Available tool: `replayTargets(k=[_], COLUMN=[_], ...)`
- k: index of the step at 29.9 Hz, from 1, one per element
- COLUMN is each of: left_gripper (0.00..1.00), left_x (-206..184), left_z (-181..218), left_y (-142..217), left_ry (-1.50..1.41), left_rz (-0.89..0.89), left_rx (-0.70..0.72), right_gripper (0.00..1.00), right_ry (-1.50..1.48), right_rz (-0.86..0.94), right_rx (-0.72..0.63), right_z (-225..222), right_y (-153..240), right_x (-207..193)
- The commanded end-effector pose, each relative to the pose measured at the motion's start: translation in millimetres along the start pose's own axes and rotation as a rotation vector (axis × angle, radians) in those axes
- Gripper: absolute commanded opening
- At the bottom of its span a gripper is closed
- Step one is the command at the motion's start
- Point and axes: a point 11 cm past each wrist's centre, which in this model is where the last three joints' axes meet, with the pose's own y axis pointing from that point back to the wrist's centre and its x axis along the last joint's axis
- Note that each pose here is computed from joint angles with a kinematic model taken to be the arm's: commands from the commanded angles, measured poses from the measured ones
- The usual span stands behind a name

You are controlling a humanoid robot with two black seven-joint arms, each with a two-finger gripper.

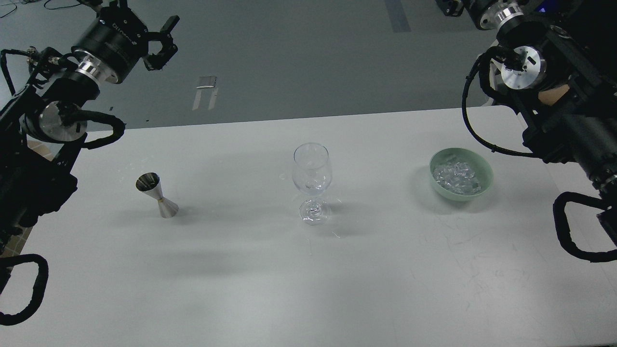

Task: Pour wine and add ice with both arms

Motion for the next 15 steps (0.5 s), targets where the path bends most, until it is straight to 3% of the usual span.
replayTargets(k=[1,15], left_gripper=[0.99,0.99], left_x=[9,14], left_z=[-2,0], left_y=[3,10], left_ry=[0.013,0.026], left_rz=[0.027,0.029], left_rx=[0.004,-0.031], right_gripper=[1.0,1.0], right_ry=[0.002,-0.039], right_rz=[-0.001,-0.032], right_rx=[-0.014,-0.06], right_z=[2,33], right_y=[-1,2], right_x=[-1,-22])
